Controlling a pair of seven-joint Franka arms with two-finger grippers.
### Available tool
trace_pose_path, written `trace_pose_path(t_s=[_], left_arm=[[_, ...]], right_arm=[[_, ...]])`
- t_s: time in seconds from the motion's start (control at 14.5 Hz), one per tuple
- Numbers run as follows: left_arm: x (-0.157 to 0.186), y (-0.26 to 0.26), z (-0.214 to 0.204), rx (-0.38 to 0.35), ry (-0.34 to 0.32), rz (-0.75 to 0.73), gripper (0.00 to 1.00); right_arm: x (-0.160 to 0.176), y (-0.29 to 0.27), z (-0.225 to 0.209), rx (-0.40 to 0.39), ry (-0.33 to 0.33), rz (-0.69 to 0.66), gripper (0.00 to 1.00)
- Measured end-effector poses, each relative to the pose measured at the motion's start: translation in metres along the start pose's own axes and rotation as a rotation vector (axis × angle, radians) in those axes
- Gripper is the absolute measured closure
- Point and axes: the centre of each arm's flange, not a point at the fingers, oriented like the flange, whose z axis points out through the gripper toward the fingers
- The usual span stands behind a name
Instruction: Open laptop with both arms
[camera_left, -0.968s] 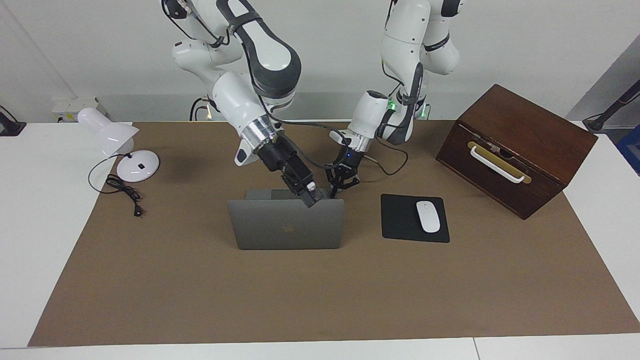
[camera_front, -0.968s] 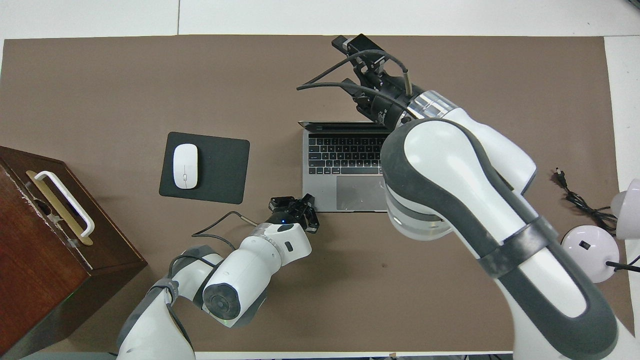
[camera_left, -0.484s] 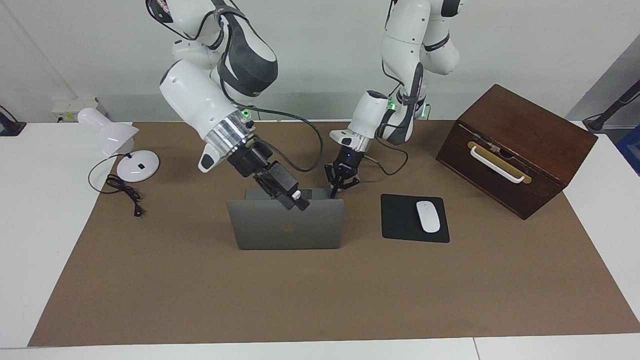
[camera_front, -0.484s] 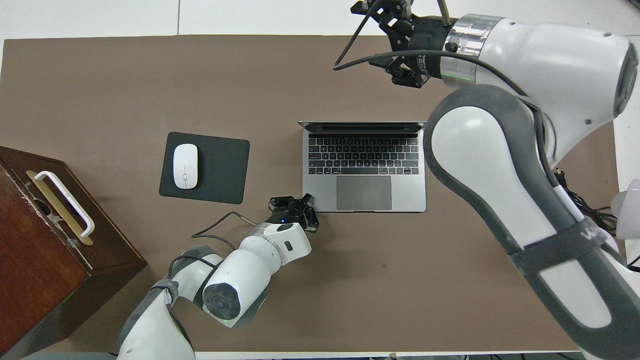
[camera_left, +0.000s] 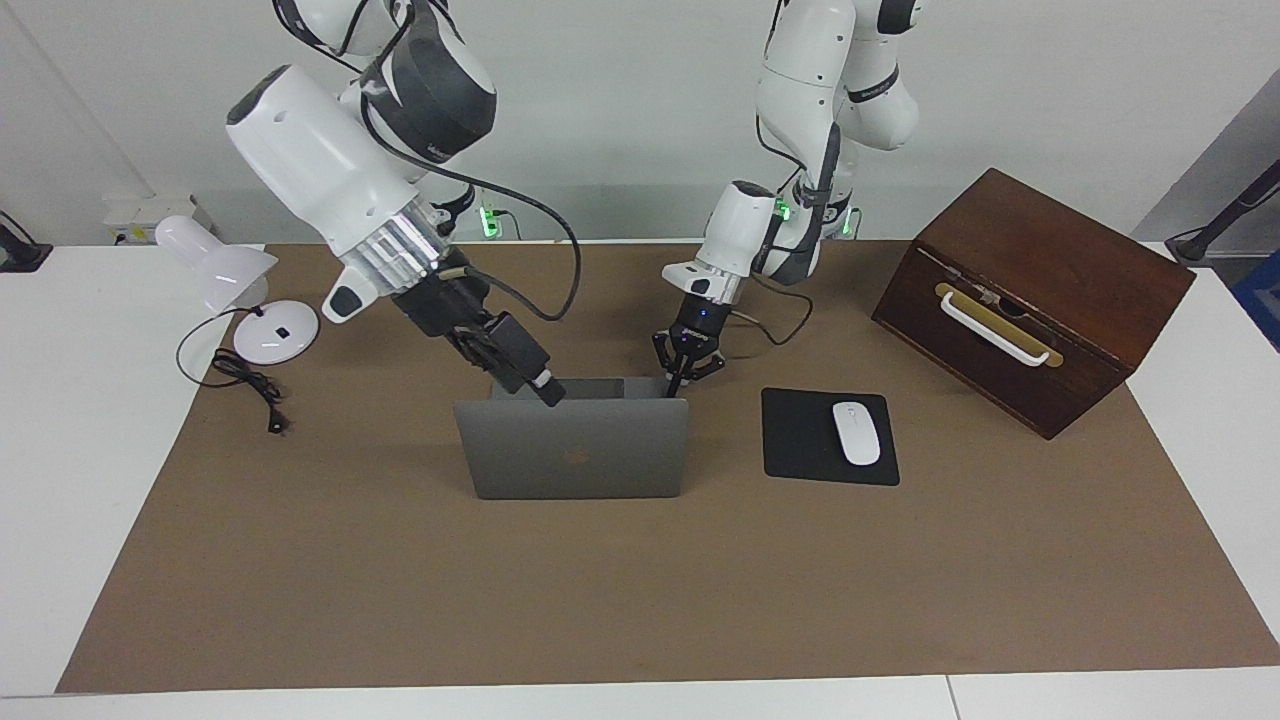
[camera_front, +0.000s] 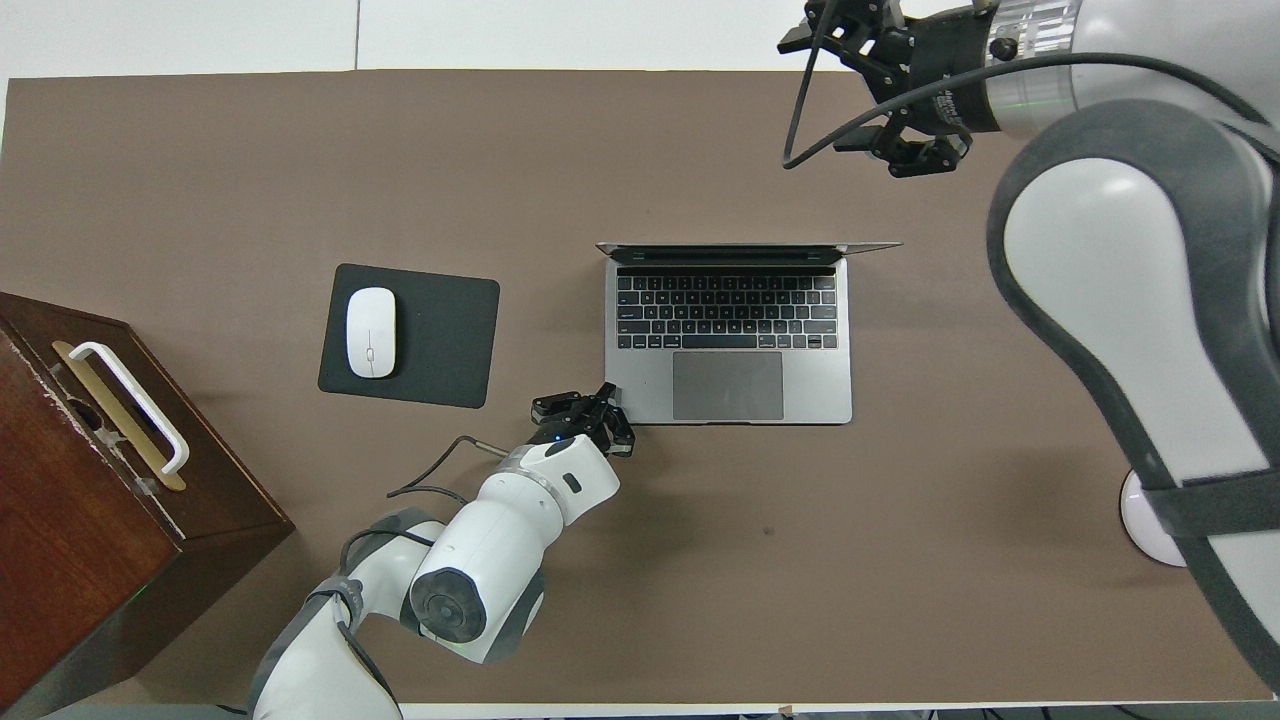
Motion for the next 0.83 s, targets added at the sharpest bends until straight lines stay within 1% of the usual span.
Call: trace_pose_path(t_s=[0.14,0.28,0.48,0.62,0.83], left_arm=[[0.000,0.002,0.000,0.009,0.003,-0.039,0.99],[-0.001,0.003,0.000,0.016,0.006,-0.064,0.99],[-0.001,0.005,0.000,0.020,0.009,-0.092,0.99],[-0.001,0.015,0.000,0.009,0.011,-0.100,0.99],[0.000,0.026,0.001,-0.004,0.014,-0.098,0.99]], right_arm=[[0.000,0.003,-0.017,-0.088,-0.004,-0.058,0.00],[0.002,0.009,-0.034,-0.154,-0.001,-0.152,0.00],[0.012,0.028,-0.064,-0.258,0.004,-0.349,0.00],[0.015,0.040,-0.082,-0.326,0.002,-0.465,0.00],[0.021,0.055,-0.098,-0.417,-0.011,-0.573,0.00]])
